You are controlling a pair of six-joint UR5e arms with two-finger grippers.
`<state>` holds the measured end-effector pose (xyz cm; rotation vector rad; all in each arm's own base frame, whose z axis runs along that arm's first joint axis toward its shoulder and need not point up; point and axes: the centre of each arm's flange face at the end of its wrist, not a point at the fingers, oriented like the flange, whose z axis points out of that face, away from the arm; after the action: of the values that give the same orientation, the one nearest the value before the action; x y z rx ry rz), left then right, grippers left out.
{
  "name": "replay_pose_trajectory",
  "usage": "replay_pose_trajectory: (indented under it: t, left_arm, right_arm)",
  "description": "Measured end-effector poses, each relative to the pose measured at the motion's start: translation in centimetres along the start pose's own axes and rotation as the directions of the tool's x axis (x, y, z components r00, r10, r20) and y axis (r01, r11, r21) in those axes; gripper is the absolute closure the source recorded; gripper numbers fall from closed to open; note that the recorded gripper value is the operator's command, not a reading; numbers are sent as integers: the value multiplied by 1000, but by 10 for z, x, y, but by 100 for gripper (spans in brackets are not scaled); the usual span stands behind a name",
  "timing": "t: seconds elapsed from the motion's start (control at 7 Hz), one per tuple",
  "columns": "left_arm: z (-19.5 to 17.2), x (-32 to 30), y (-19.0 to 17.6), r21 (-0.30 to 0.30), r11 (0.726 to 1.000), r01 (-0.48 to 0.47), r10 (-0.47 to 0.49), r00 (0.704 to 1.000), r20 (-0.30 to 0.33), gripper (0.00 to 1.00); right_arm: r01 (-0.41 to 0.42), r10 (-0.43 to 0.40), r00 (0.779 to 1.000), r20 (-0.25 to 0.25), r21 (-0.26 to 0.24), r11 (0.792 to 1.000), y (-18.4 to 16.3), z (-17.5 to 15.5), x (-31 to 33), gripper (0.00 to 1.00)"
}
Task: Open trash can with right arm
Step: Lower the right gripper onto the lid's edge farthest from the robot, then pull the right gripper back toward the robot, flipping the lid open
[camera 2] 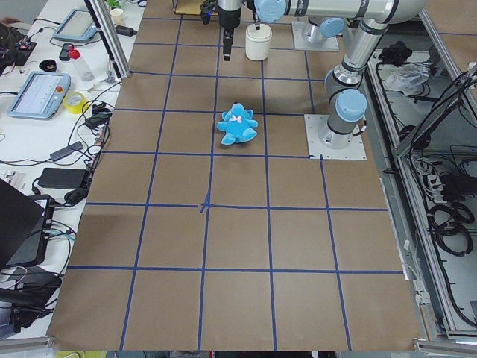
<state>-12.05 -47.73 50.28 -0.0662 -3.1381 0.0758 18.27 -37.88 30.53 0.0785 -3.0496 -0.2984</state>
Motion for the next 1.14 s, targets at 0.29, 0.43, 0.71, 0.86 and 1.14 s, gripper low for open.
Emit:
replay_pose_trajectory:
  t: [0.29, 0.43, 0.71, 0.86, 1.14]
  left_arm:
    - [0, 0, 0, 0, 1000, 0, 0, 1000, 0, 0]
    - [0, 0, 0, 0, 1000, 0, 0, 1000, 0, 0]
    - [0, 0, 0, 0, 1000, 0, 0, 1000, 0, 0]
    - [0, 0, 0, 0, 1000, 0, 0, 1000, 0, 0]
    - [0, 0, 0, 0, 1000, 0, 0, 1000, 0, 0]
  right_arm:
    - [4, -4, 1000, -1, -16, 1000, 0, 8, -2, 64]
    - [4, -4, 1000, -1, -10, 1000, -1, 6, -2, 1]
    - [-1, 1, 1000, 7, 44, 999, -7, -25, -1, 0]
    - [-4, 3, 1000, 8, 53, 999, -12, -58, 1, 0]
    - [-17, 16, 1000, 15, 73, 997, -29, -142, 9, 0]
